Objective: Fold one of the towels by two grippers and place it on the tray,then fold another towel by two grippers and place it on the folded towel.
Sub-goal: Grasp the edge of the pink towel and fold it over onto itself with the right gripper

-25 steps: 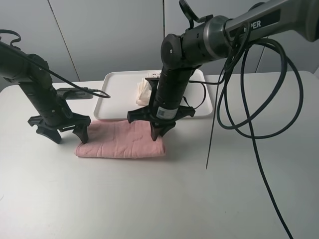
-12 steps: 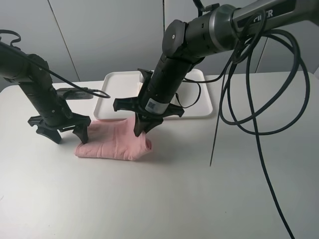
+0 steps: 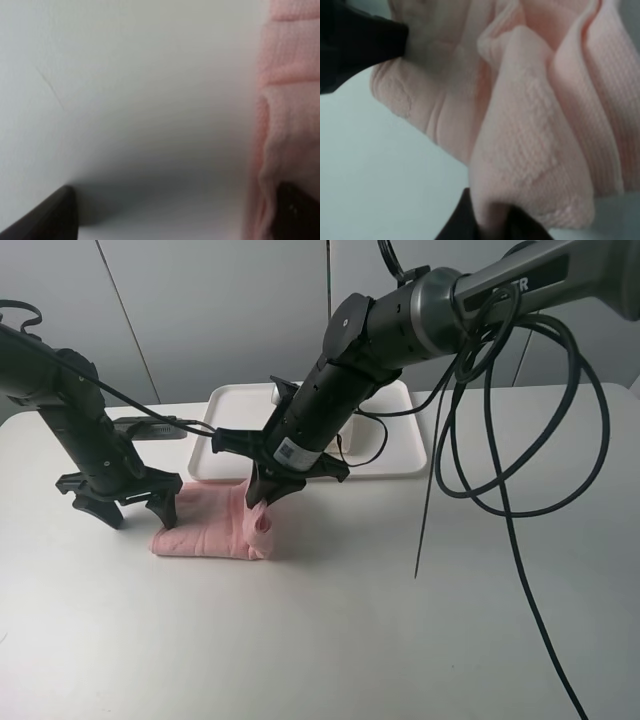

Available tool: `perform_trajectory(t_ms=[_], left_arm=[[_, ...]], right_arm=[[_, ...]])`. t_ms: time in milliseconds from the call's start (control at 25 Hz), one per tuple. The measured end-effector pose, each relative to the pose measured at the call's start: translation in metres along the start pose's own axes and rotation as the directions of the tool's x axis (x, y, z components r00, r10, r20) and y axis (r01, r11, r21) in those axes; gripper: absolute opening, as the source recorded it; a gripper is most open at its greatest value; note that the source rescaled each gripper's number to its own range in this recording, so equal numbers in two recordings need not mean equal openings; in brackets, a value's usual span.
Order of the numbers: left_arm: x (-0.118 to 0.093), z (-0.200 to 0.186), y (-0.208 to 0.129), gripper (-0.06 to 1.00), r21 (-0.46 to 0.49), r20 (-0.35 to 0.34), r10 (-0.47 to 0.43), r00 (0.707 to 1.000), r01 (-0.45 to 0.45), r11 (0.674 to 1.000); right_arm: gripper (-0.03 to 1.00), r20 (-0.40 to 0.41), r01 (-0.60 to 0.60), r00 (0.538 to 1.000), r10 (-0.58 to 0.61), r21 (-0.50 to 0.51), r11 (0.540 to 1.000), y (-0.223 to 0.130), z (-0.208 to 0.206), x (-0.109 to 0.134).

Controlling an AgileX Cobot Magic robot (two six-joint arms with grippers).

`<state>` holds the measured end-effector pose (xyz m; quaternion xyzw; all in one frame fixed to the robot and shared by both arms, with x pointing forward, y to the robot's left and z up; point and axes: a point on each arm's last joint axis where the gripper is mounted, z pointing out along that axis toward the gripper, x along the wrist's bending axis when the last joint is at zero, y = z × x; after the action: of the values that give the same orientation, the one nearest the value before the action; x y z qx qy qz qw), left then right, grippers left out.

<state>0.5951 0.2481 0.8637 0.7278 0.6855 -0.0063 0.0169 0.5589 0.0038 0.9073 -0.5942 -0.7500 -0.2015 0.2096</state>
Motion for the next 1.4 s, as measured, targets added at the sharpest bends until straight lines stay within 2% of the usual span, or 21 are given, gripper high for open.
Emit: perform_trajectory(t_ms=[240, 480, 920, 1120, 1400], left_arm=[[0.000, 0.000, 0.000, 0.99, 0.000, 0.000, 0.000, 1.000, 0.000, 1.000], [0.000, 0.000, 0.000, 0.99, 0.002, 0.000, 0.000, 1.000, 0.000, 1.000], [0.000, 0.000, 0.000, 0.99, 0.002, 0.000, -0.004, 1.000, 0.004, 1.000], [0.000, 0.000, 0.000, 0.99, 0.002, 0.000, -0.004, 1.000, 0.004, 1.000], [0.000, 0.000, 0.000, 0.99, 0.002, 0.000, -0.004, 1.000, 0.004, 1.000]], right_arm=[[0.05, -0.067, -0.017, 0.998, 0.015, -0.040, 0.999, 0.004, 0.004, 0.004], [0.05, -0.146, -0.061, 0.988, 0.055, -0.038, 0.997, 0.007, 0.016, 0.004], [0.05, -0.245, -0.131, 0.964, 0.109, -0.077, 0.988, 0.013, 0.032, 0.001], [0.05, -0.283, -0.138, 0.954, 0.100, -0.116, 0.984, 0.016, 0.035, 0.005], [0.05, -0.301, -0.124, 0.950, 0.085, -0.113, 0.986, 0.012, 0.051, 0.005]])
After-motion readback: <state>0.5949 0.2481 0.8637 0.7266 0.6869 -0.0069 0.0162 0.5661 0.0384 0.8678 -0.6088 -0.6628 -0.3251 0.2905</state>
